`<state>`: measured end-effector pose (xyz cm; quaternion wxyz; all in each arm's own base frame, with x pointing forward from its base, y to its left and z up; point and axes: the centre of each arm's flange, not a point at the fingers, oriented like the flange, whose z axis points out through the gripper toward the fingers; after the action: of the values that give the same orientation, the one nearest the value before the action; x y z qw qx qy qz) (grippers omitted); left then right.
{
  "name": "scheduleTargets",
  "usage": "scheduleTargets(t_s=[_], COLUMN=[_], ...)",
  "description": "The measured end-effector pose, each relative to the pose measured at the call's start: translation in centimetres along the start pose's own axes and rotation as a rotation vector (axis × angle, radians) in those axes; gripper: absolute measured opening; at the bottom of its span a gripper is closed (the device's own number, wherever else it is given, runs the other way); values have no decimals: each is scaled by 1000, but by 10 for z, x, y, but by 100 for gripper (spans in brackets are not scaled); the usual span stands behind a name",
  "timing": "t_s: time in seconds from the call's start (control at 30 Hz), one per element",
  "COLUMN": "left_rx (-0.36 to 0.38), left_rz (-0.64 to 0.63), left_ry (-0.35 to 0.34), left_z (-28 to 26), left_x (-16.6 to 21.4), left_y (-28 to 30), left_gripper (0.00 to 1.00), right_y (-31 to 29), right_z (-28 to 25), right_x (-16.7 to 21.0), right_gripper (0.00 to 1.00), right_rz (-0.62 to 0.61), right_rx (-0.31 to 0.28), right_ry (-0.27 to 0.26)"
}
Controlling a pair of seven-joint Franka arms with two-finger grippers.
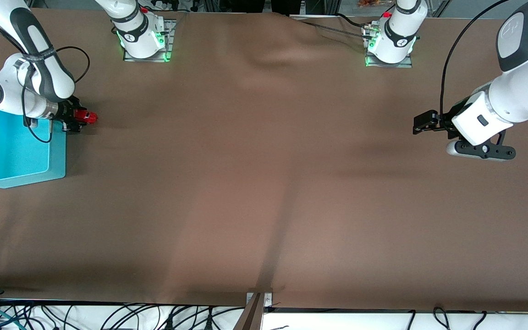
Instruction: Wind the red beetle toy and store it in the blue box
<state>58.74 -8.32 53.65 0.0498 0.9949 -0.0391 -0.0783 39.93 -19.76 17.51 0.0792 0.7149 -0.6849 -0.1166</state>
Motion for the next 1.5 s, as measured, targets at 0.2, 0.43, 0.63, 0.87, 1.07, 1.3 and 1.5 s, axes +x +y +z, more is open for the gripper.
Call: scheduleTargets(t_s=[0.2,0.43,0.63,0.87,1.07,1.3,1.5], left_rx=[0,0,0,0,0,0,0], left_rz=[-1,-1,-1,-2,-3,-3,-3], left_ry=[0,0,1,1,1,1,1], left_z=[0,0,0,0,-1,-1,-1], left_x=[0,0,0,0,0,0,0], left_y=[-1,-1,-1,-1,-1,-2,-2], left_gripper=[100,100,100,100,100,100,100], right_y=[0,0,-1,2,3,-3,-7], right_z=[-4,-17,-29,-36,-47,-62,-84], right_x=[-2,-12,-23,-25,-32,-47,-54], right_gripper=[52,47,47,47,47,47,47], right_rz=[-5,-22,-52,-85,-129,-168,-183], right_rx=[1,-10,-18,-40,-66,-78,-87], right_ry=[-2,-13,-13,6,30,40,46])
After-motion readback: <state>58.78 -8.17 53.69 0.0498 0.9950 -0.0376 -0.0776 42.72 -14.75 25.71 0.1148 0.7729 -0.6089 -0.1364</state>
